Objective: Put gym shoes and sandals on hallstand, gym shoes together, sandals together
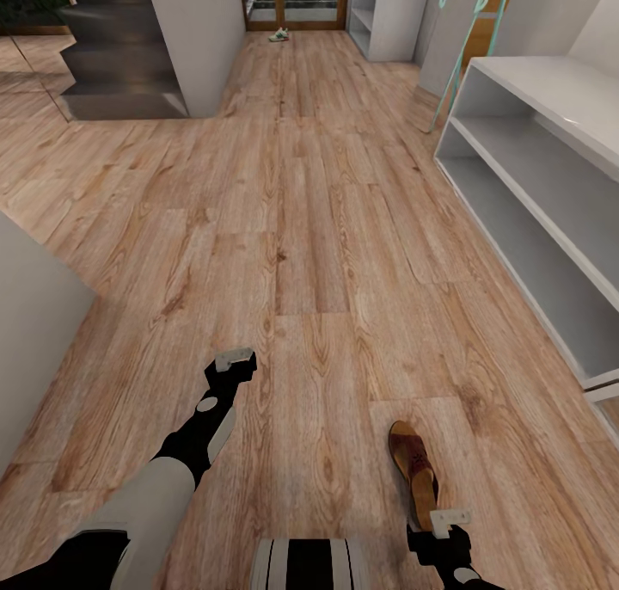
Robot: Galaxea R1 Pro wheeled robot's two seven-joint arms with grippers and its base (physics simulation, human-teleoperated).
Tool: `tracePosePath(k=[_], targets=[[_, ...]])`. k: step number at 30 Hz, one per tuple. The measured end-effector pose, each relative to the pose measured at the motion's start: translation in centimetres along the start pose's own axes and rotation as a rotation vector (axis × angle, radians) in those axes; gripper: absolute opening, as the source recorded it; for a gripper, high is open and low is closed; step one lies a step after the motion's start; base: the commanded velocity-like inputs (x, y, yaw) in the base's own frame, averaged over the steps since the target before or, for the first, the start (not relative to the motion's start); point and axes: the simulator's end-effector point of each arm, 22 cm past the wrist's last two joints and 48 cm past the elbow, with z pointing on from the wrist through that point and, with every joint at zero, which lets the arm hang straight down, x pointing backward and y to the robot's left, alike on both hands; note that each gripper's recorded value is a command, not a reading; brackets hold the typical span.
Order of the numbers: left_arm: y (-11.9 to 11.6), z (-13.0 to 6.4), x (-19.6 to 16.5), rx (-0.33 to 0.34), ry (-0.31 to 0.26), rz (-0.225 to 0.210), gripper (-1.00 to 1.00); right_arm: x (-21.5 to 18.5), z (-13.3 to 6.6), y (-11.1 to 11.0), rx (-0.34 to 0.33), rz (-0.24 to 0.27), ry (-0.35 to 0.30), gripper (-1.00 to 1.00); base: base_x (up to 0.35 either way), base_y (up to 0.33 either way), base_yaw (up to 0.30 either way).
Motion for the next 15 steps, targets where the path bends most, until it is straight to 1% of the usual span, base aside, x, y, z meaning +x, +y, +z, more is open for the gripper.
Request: tracePosePath(k=[12, 15], targets=[[0.00, 0.00, -0.01, 0.000, 0.000, 0.000, 1.00, 0.00, 0.00, 0.00, 0.000, 0.000, 0.000, 1.00, 0.000, 0.000, 0.000], [0.00, 0.00, -0.01, 0.000, 0.000, 0.000, 1.00, 0.00, 0.00, 0.00, 0.000, 0.000, 0.000, 1.00, 0.045, 0.000, 0.000]])
